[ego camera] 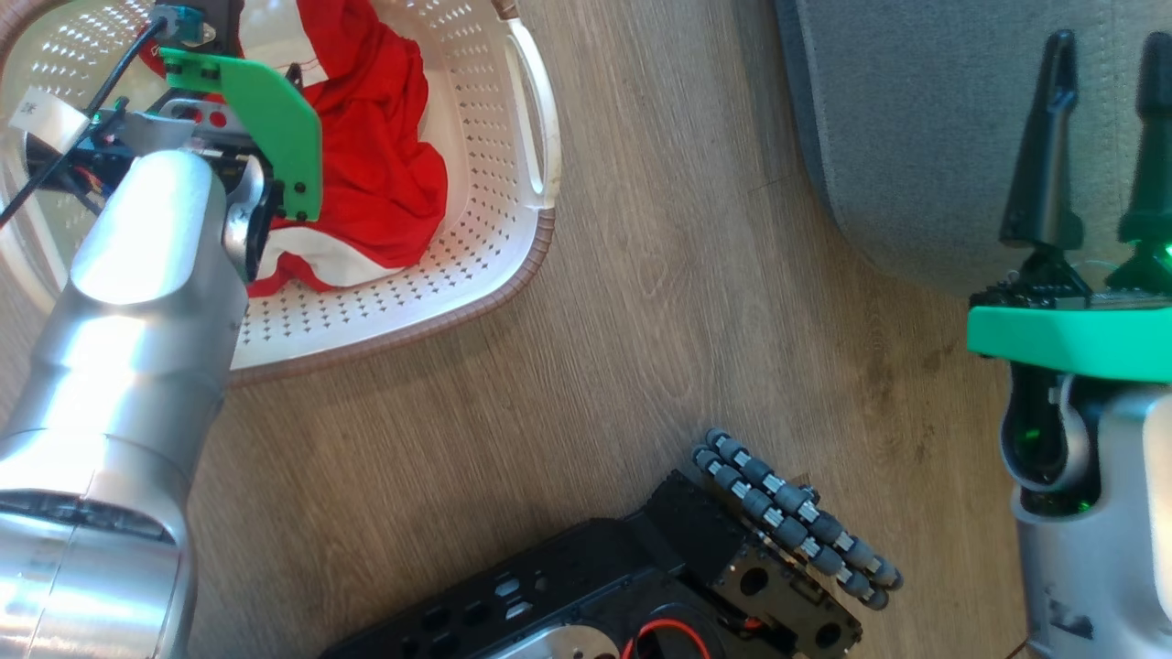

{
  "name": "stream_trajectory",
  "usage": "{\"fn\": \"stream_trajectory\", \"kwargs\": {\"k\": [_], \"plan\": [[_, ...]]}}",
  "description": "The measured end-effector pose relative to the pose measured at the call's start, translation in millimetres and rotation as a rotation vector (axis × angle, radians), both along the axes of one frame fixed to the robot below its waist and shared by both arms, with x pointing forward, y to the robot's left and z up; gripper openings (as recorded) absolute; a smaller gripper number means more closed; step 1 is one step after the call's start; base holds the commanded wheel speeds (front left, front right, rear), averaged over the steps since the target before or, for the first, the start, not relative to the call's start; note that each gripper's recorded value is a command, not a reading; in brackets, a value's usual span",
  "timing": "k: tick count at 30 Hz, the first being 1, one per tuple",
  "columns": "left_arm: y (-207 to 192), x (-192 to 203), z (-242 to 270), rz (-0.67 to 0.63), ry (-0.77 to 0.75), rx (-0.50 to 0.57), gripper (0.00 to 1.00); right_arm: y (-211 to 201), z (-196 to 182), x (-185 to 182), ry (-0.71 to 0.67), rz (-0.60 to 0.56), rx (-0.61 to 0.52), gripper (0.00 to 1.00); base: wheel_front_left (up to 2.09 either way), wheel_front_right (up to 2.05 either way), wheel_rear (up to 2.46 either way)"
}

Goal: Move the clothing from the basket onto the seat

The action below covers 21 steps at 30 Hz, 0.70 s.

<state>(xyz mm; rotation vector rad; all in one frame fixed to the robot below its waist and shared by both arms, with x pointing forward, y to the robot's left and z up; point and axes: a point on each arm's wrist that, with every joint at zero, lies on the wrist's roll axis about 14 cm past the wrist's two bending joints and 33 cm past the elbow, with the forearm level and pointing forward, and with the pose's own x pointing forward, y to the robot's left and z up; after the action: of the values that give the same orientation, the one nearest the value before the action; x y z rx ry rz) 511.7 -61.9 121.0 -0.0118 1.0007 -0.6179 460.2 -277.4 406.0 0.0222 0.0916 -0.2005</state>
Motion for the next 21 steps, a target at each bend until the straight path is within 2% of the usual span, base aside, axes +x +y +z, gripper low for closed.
{"fn": "stream_trajectory", "kwargs": {"k": [8,21], "plan": [[10,-22,-17,-0.018,0.08,0.037,1.0,0,9,0,-0.028,0.0,-0.015,1.0,0.0,0.0,0.0],[6,-58,-30,-0.066,0.158,0.045,1.0,0,-2,-11,0.017,-0.008,-0.034,1.0,0.0,0.0,0.0]]}}
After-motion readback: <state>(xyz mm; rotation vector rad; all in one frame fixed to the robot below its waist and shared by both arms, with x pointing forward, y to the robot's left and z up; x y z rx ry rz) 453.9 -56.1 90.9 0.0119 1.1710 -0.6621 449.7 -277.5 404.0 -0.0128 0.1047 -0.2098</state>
